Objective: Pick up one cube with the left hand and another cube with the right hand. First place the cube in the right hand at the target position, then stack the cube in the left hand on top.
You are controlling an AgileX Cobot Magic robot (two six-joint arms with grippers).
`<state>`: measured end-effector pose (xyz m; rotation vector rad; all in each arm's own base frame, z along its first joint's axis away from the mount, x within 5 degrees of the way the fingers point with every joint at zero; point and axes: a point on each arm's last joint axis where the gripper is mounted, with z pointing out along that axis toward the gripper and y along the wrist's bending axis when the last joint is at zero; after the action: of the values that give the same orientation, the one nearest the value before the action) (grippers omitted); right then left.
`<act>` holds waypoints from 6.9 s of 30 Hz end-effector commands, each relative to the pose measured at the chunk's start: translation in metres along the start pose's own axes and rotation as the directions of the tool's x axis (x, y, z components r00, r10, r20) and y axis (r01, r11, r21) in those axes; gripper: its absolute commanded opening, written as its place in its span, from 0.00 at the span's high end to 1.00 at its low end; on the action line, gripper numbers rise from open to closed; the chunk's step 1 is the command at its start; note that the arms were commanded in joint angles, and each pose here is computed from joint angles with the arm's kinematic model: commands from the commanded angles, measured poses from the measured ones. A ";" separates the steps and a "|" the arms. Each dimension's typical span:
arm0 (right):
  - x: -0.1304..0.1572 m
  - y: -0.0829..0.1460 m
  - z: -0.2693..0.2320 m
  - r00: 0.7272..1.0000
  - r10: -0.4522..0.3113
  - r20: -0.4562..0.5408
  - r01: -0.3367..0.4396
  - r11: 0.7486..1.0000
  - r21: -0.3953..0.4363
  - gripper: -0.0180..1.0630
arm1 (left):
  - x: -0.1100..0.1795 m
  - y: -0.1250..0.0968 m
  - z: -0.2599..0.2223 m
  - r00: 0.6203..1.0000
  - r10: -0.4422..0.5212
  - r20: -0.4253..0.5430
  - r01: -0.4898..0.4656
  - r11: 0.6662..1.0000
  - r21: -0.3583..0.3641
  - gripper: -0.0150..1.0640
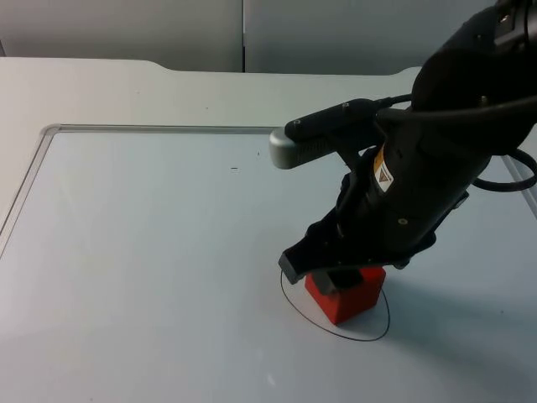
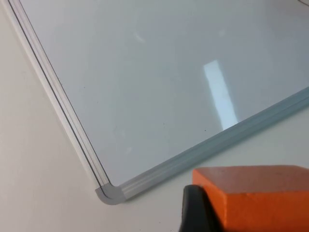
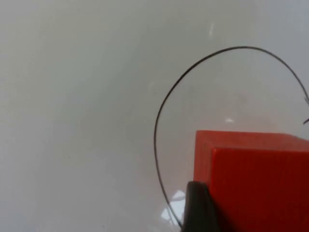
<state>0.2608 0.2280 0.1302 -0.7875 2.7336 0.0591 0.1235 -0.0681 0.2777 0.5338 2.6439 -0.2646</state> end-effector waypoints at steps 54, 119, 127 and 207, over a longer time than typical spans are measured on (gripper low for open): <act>0.130 -0.051 -0.332 0.493 -0.148 0.857 0.184 0.981 0.063 0.22 | -0.023 -0.004 -0.008 0.986 0.056 0.156 -0.059 0.998 0.011 0.97; 0.132 -0.044 -0.333 0.486 -0.148 0.861 0.253 0.967 0.023 0.22 | -0.178 -0.151 0.209 0.865 0.502 -0.023 -0.486 0.847 0.214 0.97; 0.132 -0.045 -0.333 0.484 -0.159 0.860 0.252 0.967 0.037 0.22 | -0.174 -0.152 0.215 0.876 0.481 -0.043 -0.459 0.857 0.234 0.97; 0.132 -0.046 -0.333 0.481 -0.176 0.859 0.251 0.966 0.057 0.22 | -0.192 -0.163 0.172 0.837 0.529 -0.141 -0.479 0.833 0.277 0.28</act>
<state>0.0886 0.0809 0.4127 -0.8026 1.6615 0.4058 0.2850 -0.3229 0.2135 1.3698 2.5555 -0.3576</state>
